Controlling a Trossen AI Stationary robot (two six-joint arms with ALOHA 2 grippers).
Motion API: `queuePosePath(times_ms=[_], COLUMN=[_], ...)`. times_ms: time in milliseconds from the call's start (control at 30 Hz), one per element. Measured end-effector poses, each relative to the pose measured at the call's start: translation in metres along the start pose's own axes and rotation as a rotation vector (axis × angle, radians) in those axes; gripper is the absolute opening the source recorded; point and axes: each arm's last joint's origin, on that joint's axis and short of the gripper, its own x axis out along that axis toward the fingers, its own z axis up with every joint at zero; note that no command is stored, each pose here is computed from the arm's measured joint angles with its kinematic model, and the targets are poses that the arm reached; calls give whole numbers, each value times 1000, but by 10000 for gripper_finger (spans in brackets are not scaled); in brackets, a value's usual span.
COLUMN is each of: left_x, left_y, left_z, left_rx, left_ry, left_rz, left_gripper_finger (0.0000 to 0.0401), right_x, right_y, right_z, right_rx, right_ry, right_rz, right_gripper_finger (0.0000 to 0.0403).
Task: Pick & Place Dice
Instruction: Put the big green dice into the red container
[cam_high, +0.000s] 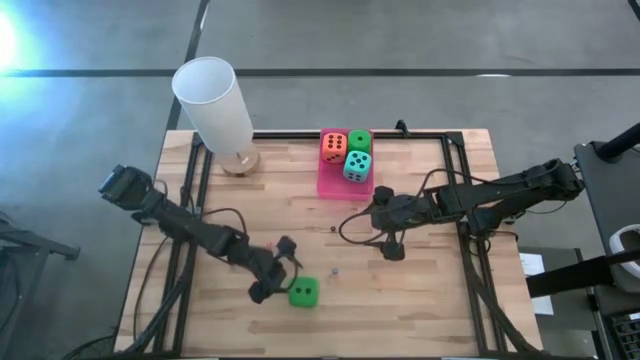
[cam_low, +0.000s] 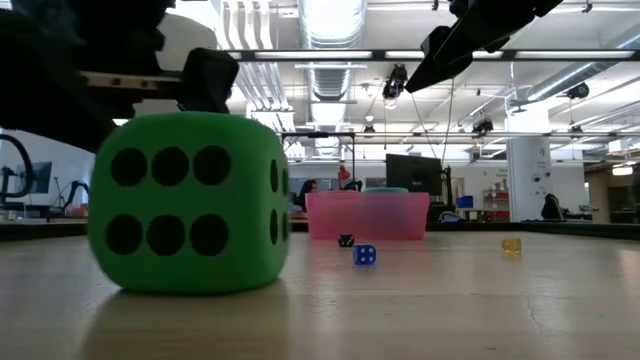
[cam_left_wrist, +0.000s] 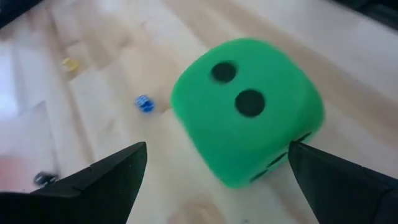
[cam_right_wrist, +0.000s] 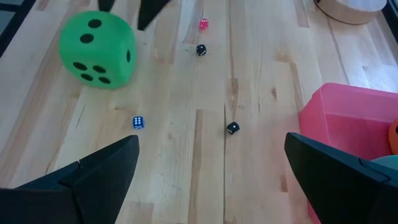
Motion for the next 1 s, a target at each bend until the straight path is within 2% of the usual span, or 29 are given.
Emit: queuePosePath(times_ms=[200,333,600,800,1000], left_x=[1,0,-13,-12,4], left_y=[17,26,29,22,21], left_z=[-5,-3,26,44,60], left_rx=[-30,-114,-259,-289,-305], left_ry=[14,19,46,6,47], left_rz=[51,75,39,-14,-32], left_gripper_finger=[390,392,391,393,393], right_x=[0,0,0,0,0], right_y=[0,0,0,0,0], right_z=[0,0,0,0,0], right_rx=[0,0,-2,-4,-4], right_ry=[0,0,0,0,0], right_rz=[0,0,0,0,0], right_gripper_finger=[400,400,400,400,400])
